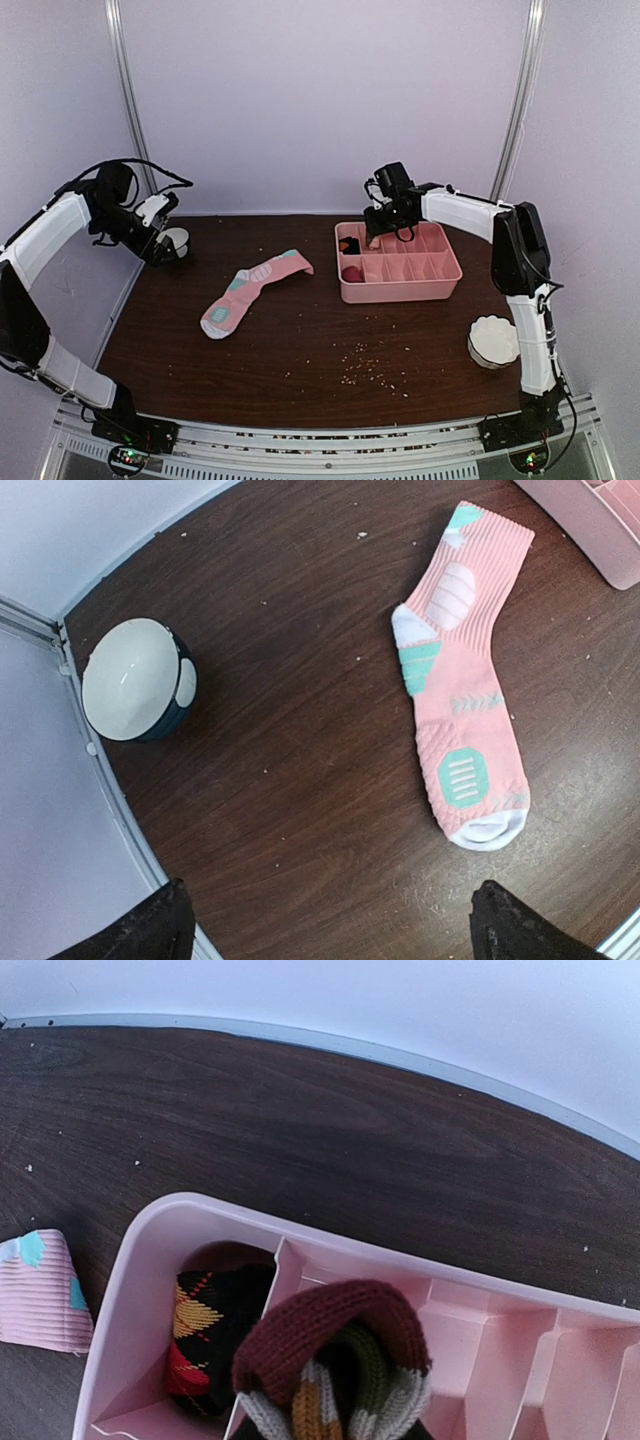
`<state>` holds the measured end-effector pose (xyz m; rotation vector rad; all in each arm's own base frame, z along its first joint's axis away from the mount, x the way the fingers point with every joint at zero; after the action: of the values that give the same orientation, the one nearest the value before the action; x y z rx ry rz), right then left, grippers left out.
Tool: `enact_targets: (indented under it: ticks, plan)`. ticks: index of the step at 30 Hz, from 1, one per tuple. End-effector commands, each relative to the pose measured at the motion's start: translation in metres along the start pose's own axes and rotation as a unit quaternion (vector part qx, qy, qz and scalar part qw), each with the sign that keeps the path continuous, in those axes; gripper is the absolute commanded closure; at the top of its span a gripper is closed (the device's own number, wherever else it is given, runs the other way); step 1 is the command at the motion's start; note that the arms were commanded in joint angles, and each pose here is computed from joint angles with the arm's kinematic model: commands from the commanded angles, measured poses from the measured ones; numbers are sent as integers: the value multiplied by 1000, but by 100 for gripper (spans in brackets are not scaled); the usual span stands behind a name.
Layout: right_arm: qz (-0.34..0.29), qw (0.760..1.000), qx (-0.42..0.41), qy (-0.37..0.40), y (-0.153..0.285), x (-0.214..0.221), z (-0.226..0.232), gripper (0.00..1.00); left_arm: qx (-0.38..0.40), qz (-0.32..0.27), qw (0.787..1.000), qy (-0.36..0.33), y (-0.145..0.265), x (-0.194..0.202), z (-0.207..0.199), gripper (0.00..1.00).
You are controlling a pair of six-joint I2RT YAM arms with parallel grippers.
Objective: Roll the socks
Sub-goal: Place the sock in the storage box.
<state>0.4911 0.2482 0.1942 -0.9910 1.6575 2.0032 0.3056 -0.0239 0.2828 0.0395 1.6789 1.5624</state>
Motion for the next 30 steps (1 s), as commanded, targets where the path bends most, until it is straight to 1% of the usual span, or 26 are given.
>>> enact_targets:
  ticks: [1,3,4,5,6,7,9,11,14,15,16,19,20,21,22,23,24,26,27,29,30]
  plan:
    - [-19,1000,-1,-11,-1,-10,-1,75,-3,-13,1000,-21,0,2,-2,2]
    - [-26,1000,-8,-15,1,-14,0,74,0,-16,1000,-24,1,4,-4,2]
    - [-30,999,-12,-17,3,-18,1,70,2,-18,1000,-26,2,4,-6,2]
    - [-32,999,-16,-16,5,-20,2,64,3,-20,999,-26,3,4,-6,2]
    - [-36,999,-17,-17,8,-23,2,55,3,-21,999,-27,4,4,-7,2]
    - [-39,999,-17,-17,11,-25,3,48,5,-21,999,-27,3,5,-7,2]
    - [-46,999,-15,-16,19,-29,2,37,11,-20,999,-29,2,5,-8,2]
    - [-56,998,-11,-13,33,-33,1,21,26,-20,999,-34,-2,5,-9,2]
    - [-65,998,-11,-5,54,-38,-1,13,64,-19,997,-47,-11,5,-14,2]
    - [-70,997,-10,-5,62,-39,-1,9,77,-16,996,-52,-15,5,-15,2]
    - [-75,997,-10,-5,71,-39,-1,1,90,-10,994,-61,-19,4,-18,2]
    - [-104,994,-5,-19,101,-38,-2,0,114,8,989,-93,-32,-1,-29,9]
    - [-122,992,5,-40,113,-37,-3,1,120,12,987,-102,-37,-3,-32,13]
    - [-140,987,18,-74,122,-34,-7,1,125,18,986,-110,-41,-6,-36,15]
    - [-149,980,28,-128,131,-31,-14,1,131,25,984,-117,-49,-9,-40,16]
    - [-143,975,23,-168,139,-26,-20,0,137,34,982,-124,-57,-11,-42,17]
    - [-144,972,-5,-185,140,-21,-24,0,142,43,980,-133,-65,-14,-46,18]
    - [-132,967,-105,-189,131,1,-25,1,152,68,974,-150,-85,-19,-54,20]
    - [-130,968,-101,-187,131,5,-26,0,154,78,972,-157,-94,-22,-57,20]
    - [-109,980,-20,-163,124,11,-23,1,157,101,968,-169,-111,-26,-60,23]
    - [-91,984,0,-150,117,10,-21,0,162,110,966,-170,-119,-27,-60,25]
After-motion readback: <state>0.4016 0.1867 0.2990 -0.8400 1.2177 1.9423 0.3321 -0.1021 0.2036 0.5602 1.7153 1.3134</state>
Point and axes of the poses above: each gripper's point midway between its finger pads, its own y axis back along the fingers, its own z axis along the line the jaws close on, x = y × z, the point moved 9 cm from there along y, back along the fingers, and after that the axes turned 2 degrees about -y, right-handed, at the moved point
